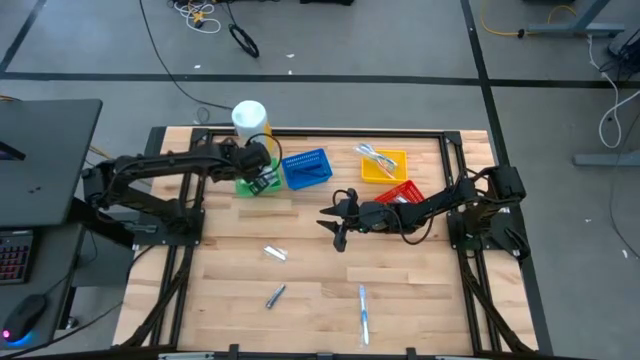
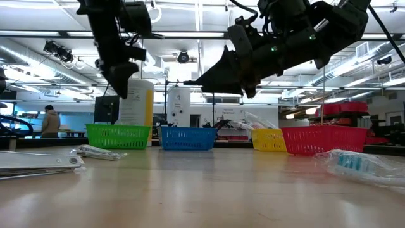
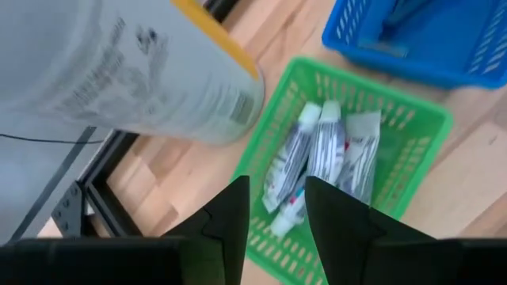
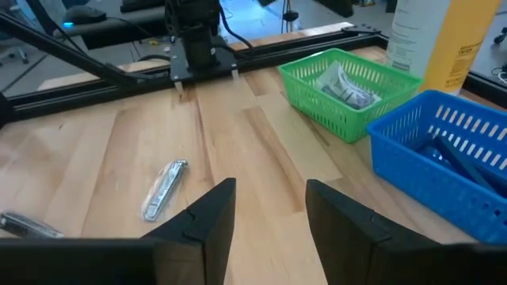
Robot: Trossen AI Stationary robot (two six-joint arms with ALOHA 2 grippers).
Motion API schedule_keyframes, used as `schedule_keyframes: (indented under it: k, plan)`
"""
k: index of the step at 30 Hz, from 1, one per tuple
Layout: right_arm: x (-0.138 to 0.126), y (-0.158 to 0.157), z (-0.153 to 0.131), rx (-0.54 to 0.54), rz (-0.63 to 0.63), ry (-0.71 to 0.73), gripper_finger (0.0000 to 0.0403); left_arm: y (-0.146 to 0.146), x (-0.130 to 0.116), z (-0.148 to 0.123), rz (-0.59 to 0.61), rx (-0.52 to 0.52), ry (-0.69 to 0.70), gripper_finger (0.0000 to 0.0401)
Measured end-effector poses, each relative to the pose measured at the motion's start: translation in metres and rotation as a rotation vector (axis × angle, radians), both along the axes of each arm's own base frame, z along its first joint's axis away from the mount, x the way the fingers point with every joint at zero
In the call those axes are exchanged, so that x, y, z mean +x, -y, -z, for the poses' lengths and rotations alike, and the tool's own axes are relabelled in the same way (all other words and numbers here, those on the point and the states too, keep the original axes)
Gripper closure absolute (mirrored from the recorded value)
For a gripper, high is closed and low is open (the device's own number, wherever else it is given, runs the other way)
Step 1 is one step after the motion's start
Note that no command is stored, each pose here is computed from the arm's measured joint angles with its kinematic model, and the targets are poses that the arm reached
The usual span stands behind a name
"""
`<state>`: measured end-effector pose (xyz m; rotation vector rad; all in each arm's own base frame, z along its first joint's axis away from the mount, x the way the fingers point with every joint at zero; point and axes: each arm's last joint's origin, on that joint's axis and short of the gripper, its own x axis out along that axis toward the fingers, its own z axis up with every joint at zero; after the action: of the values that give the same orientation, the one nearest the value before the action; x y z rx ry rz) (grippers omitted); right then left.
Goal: Pick & Place Travel size toiletries
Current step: Put the silver nail cutter into the red bin
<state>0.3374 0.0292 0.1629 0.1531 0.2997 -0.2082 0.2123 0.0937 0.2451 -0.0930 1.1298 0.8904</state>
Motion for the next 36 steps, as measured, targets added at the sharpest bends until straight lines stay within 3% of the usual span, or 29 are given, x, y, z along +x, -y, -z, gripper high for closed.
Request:
schedule_keyframes:
  k: [4, 12, 19, 25, 29, 36]
  plan:
    - [0.000, 0.000, 0.000, 0.000, 0.000, -0.001, 0.0239, 0.000, 0.005, -0.009, 0.032, -0.025, 0.044, 0.0271]
    - [0.000, 0.000, 0.000, 0.000, 0.000, -0.001, 0.0239, 0.023, 0.021, -0.009, 0.445, -0.248, 0.137, 0.0274]
    - [0.000, 0.000, 0.000, 0.000, 0.000, -0.001, 0.0239, 0.045, 0.037, -0.015, 0.671, -0.205, 0.203, 0.0273]
    - [0.000, -0.001, 0.000, 0.014, 0.001, 0.001, 0.0239, 0.058, 0.042, -0.017, 0.735, -0.187, 0.232, 0.0273]
    - [0.000, -0.001, 0.000, 0.049, 0.013, 0.008, 0.0239, 0.064, 0.042, -0.017, 0.716, -0.216, 0.240, 0.0273]
    - [0.000, -0.001, 0.000, 0.003, -0.002, -0.001, 0.0239, 0.081, 0.043, -0.016, 0.759, -0.242, 0.236, 0.0273]
